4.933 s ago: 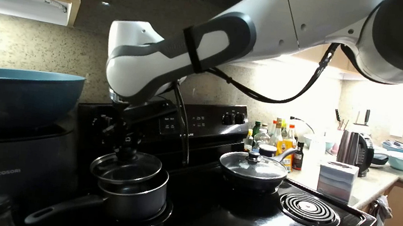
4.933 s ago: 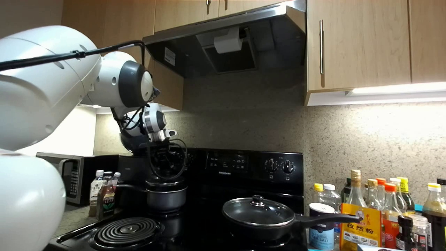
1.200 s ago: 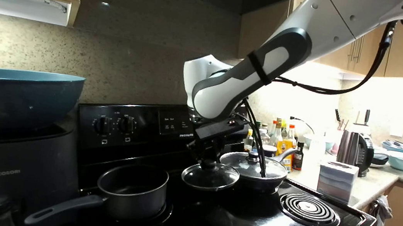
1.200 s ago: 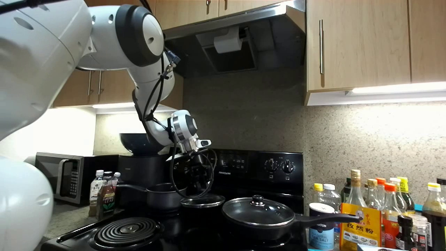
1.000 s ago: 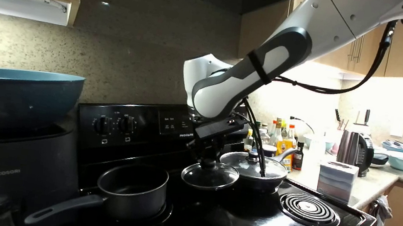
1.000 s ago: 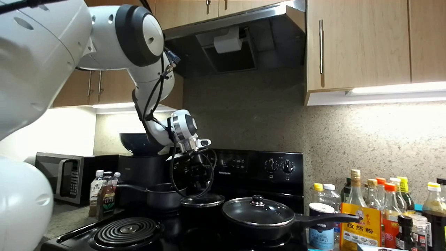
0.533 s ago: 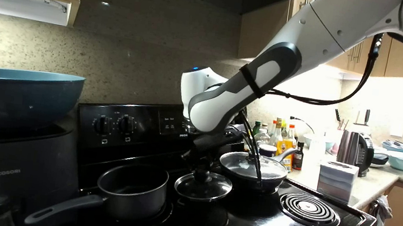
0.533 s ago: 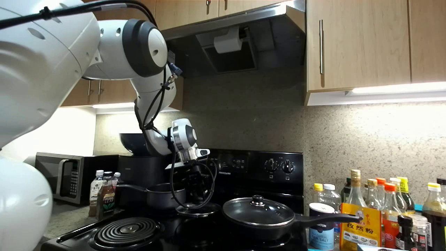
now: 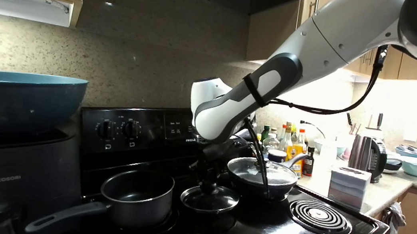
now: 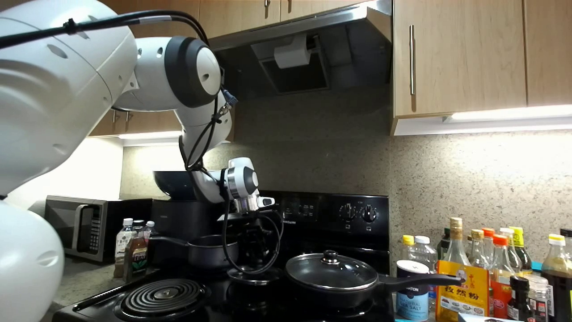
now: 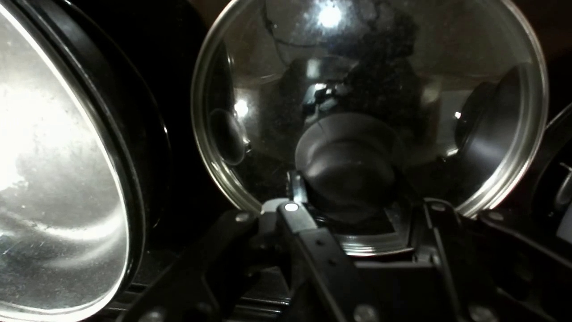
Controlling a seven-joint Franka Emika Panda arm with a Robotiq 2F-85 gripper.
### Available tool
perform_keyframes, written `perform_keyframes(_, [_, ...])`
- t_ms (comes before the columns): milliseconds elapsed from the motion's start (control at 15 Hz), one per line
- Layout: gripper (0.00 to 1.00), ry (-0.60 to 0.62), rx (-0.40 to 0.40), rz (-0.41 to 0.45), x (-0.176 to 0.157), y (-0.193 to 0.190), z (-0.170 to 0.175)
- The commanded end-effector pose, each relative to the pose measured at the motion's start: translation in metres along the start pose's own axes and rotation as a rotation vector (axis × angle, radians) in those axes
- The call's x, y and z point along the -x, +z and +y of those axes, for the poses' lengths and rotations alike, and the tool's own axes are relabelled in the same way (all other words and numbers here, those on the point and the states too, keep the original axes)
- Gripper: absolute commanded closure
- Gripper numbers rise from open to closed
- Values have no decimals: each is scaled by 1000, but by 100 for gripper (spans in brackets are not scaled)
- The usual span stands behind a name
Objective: Remove the glass lid from the black pot.
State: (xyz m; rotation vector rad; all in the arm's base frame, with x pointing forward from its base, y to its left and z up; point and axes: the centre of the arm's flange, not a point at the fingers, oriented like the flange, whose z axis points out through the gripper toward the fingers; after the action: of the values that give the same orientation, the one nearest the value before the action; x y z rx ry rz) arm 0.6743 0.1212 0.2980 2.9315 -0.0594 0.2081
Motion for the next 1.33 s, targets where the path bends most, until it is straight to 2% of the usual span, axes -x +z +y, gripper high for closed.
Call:
perform_keyframes(0, [78, -9, -27, -5, -12, -4, 7])
perform_keyframes(467, [78, -8, -8, -19, -14, 1, 9])
perform_keyframes(533, [33, -7, -4, -22, -14, 1, 9])
perform_keyframes(867, [3, 2, -3, -14, -17, -2, 11])
perform_keyframes(1200, [0, -3, -15, 37, -14, -38, 1])
perform_keyframes(1267, [0, 18, -7, 31, -21, -15, 2])
